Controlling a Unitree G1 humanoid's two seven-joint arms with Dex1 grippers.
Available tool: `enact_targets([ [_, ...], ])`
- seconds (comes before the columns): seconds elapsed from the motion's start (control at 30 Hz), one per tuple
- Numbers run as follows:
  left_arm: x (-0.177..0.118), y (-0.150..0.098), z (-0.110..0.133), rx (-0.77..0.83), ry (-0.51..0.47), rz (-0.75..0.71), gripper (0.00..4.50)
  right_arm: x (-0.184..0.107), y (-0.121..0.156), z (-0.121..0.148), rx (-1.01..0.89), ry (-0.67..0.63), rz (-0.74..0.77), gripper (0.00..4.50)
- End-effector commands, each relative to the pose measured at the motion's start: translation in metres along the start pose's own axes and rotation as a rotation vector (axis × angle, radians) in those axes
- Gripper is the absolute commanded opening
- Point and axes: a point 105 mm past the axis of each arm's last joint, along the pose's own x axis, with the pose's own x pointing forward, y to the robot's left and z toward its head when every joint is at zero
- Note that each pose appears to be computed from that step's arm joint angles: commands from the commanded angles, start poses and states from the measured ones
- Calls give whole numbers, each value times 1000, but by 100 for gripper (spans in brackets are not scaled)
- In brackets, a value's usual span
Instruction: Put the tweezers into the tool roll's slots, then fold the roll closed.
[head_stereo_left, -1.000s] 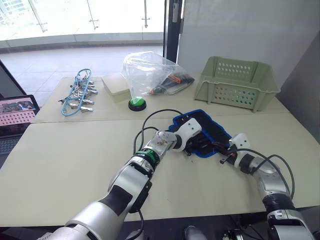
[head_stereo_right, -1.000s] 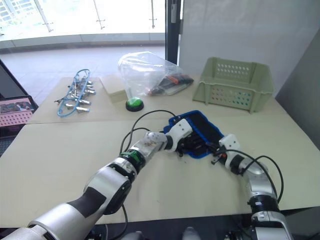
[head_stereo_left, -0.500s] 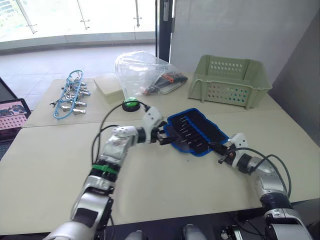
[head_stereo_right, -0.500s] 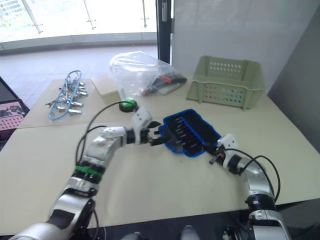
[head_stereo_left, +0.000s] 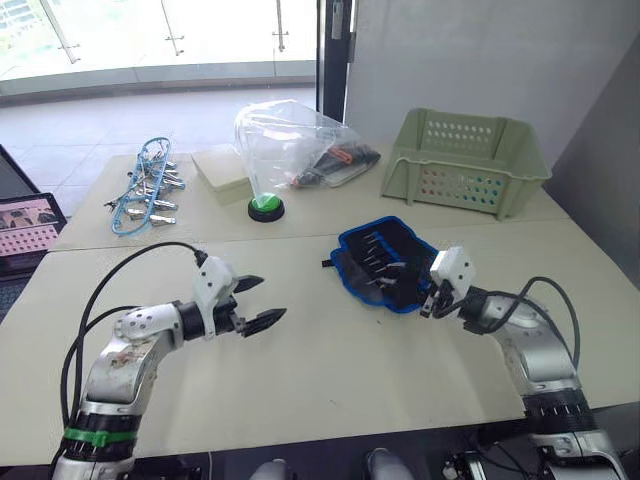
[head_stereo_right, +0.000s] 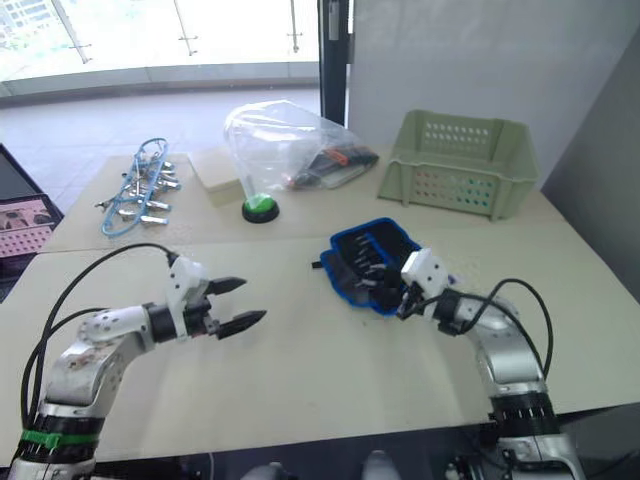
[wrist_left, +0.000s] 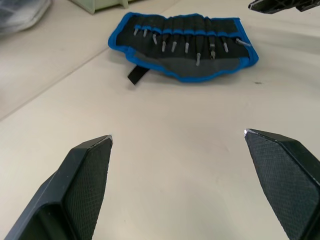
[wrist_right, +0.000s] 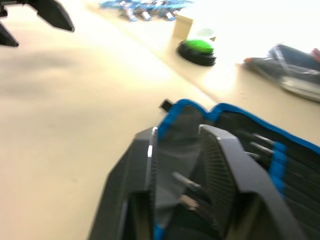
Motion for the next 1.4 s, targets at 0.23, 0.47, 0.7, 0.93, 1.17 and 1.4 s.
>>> enact_targets([
  [0.23, -20, -12, -2, -2, -18, 51, 450, 8, 19, -8, -368, 140, 38, 447],
  [0.47, -20, -18, -6, 2, -4, 68, 450, 18, 20, -30, -535, 225, 65, 447],
  [0.7, -22, -13, 1, 5, -26, 87, 450, 25, 14, -31, -570, 213, 47, 266],
  [0.93, -27, -12, 4, 22, -21, 84, 450, 27, 8, -29, -571, 210, 9, 25],
  [1.17, -19, -8, 6, 50, -11, 58, 450, 27, 21, -19, -614, 132, 99, 4],
  [1.4, 7, -15, -3, 282, 122, -145, 450, 12, 48, -4, -521, -15, 245, 4],
])
